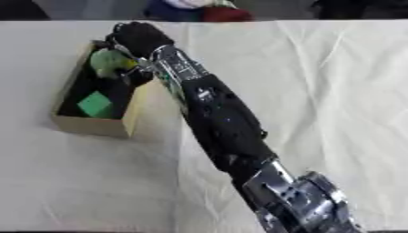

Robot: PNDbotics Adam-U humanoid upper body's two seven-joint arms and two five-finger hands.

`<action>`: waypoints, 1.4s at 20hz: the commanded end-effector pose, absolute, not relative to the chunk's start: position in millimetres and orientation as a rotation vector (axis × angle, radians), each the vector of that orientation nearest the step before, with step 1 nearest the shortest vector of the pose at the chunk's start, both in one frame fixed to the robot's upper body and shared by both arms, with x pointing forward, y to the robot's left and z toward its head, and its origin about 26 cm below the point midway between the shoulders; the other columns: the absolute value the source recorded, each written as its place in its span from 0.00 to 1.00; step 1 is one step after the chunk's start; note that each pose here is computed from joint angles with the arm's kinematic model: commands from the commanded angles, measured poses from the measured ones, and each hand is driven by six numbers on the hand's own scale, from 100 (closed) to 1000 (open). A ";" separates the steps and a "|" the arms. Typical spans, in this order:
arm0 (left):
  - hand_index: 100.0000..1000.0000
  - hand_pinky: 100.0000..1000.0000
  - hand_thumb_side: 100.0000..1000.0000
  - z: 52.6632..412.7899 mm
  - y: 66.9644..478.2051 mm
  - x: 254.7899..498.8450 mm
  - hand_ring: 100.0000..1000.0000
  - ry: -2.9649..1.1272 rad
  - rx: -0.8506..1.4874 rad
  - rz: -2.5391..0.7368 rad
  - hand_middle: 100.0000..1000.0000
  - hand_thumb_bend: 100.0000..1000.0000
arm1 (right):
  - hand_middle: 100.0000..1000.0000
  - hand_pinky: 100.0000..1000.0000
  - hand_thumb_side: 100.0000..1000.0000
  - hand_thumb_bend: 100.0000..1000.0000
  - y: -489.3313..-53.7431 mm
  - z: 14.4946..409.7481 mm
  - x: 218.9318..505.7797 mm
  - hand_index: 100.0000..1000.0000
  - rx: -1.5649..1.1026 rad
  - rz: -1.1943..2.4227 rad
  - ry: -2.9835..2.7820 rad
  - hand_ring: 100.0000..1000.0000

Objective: Pick up objects on the table and place them in the box.

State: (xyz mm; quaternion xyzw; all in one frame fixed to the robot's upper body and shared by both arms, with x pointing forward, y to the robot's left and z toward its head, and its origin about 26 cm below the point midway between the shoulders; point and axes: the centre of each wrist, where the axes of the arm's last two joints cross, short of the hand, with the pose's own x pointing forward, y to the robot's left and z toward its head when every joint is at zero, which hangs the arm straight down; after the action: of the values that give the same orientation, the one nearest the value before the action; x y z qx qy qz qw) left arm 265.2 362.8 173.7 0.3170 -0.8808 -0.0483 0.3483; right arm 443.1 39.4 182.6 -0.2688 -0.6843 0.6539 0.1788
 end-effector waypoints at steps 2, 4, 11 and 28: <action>0.83 0.72 0.71 183.3 364.6 263.4 0.58 -2.309 0.843 -0.147 0.71 0.00 | 0.37 0.51 0.07 0.00 46.6 185.2 441.1 0.38 -0.755 1.883 -1.941 0.52; 0.83 0.72 0.71 183.3 364.6 263.5 0.58 -2.309 0.843 -0.147 0.71 0.00 | 0.42 0.54 0.10 0.00 48.7 183.9 440.1 0.44 -0.749 1.890 -1.943 0.57; 0.83 0.72 0.72 183.2 364.1 263.7 0.58 -2.307 0.838 -0.149 0.71 0.00 | 0.62 0.66 0.21 0.02 56.5 192.4 434.2 0.70 -0.772 1.903 -1.996 0.73; 0.83 0.72 0.71 183.9 364.1 263.9 0.58 -2.302 0.837 -0.156 0.71 0.00 | 0.77 0.82 0.34 0.26 64.2 202.0 426.2 0.87 -0.910 2.002 -1.936 0.87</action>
State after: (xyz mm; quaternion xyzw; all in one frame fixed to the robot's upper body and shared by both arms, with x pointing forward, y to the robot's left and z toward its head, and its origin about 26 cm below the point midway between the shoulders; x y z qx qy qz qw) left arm 265.6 362.5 174.5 0.3147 -0.8801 -0.0534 0.3515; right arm 429.1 60.3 187.7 -0.3019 -0.6476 0.6894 0.1189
